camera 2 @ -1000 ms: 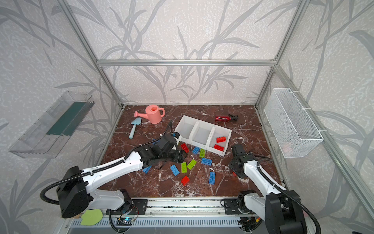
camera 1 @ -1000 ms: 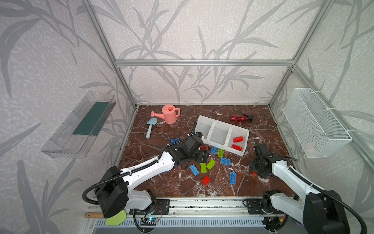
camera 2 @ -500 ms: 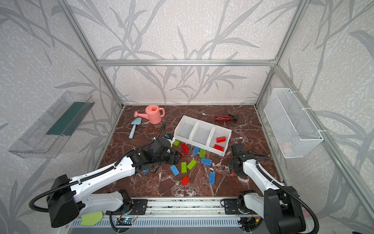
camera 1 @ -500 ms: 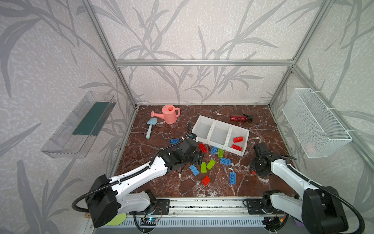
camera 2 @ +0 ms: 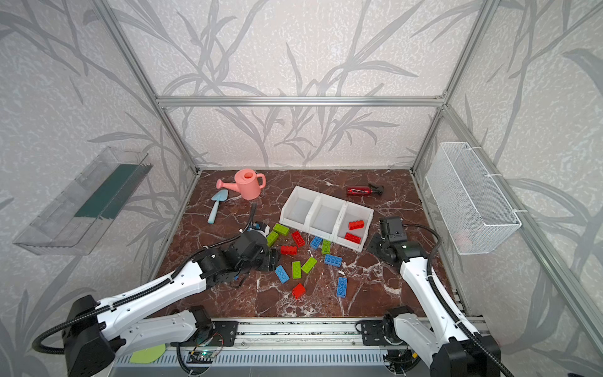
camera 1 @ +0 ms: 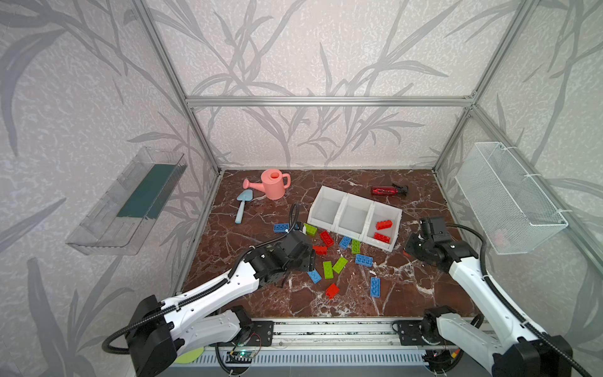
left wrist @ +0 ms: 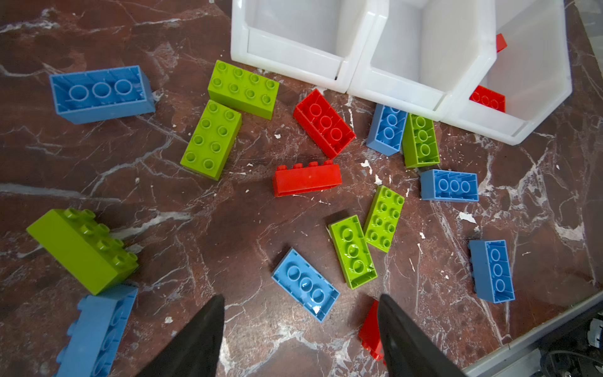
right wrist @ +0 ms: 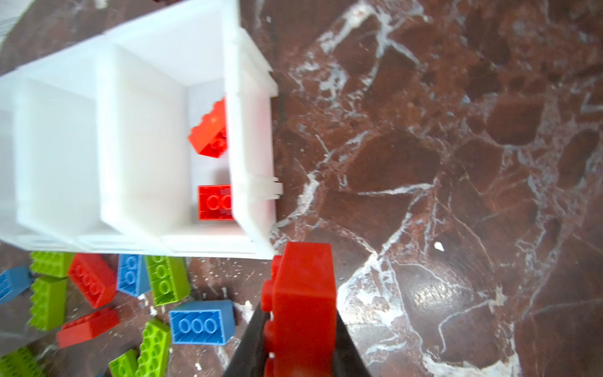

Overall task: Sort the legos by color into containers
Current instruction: 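Lift the red brick into the bin with the right gripper while the left lowers, then grasp a red brick with the left gripper while the right releases its brick, then carry the red brick over the bin's red-brick compartment with the left gripper, then open the left gripper over the compartment while the right reaches toward a red brick, then grasp a red brick near the table edge with the right gripper while the left withdraws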

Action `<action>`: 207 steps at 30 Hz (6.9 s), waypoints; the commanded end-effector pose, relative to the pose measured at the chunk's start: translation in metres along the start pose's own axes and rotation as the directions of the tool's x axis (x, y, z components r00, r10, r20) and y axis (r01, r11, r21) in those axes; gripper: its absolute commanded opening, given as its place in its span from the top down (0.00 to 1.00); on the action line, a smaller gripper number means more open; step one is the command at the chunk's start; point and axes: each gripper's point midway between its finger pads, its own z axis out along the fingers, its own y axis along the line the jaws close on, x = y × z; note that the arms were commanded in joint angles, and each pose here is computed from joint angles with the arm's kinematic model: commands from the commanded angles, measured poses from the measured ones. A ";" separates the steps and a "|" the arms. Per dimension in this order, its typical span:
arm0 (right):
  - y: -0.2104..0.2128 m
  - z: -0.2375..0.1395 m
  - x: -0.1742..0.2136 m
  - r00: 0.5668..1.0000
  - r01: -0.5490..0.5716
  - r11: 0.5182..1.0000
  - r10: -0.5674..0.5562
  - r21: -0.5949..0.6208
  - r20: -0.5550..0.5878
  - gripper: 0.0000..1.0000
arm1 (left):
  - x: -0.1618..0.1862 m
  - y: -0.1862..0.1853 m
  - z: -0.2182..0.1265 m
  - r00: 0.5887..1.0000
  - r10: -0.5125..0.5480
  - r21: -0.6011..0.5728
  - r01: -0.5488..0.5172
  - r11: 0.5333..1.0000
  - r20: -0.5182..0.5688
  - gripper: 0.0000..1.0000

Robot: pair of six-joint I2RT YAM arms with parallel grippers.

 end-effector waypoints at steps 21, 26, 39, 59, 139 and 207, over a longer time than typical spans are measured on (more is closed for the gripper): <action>0.103 0.054 -0.065 0.988 0.096 0.970 -0.119 -0.222 -0.094 0.85 | 0.033 0.030 0.009 0.997 -0.066 -0.085 0.062 0.994 -0.051 0.06; 0.109 0.068 -0.068 0.985 0.110 0.969 -0.135 -0.221 -0.103 0.80 | 0.035 0.028 0.006 0.996 -0.080 -0.055 0.078 0.995 -0.043 0.06; 0.118 0.061 -0.079 0.990 0.121 0.959 -0.136 -0.256 -0.042 0.44 | 0.017 0.021 0.004 0.997 -0.082 -0.052 0.082 0.995 -0.001 0.01; 0.085 0.004 -0.011 0.972 0.232 0.892 -0.231 -0.387 0.050 0.08 | -0.014 -0.003 0.051 0.996 -0.038 -0.137 0.026 0.990 -0.084 0.01; 0.030 0.018 0.073 0.990 0.126 0.877 -0.143 -0.463 0.000 0.03 | -0.165 -0.239 0.117 0.964 0.259 0.313 -0.230 0.922 -0.056 0.52; 0.153 -0.006 0.217 0.520 0.767 0.434 -0.852 -0.472 0.060 0.12 | -0.164 -0.051 0.003 0.984 0.022 -0.005 -0.022 1.000 0.174 0.09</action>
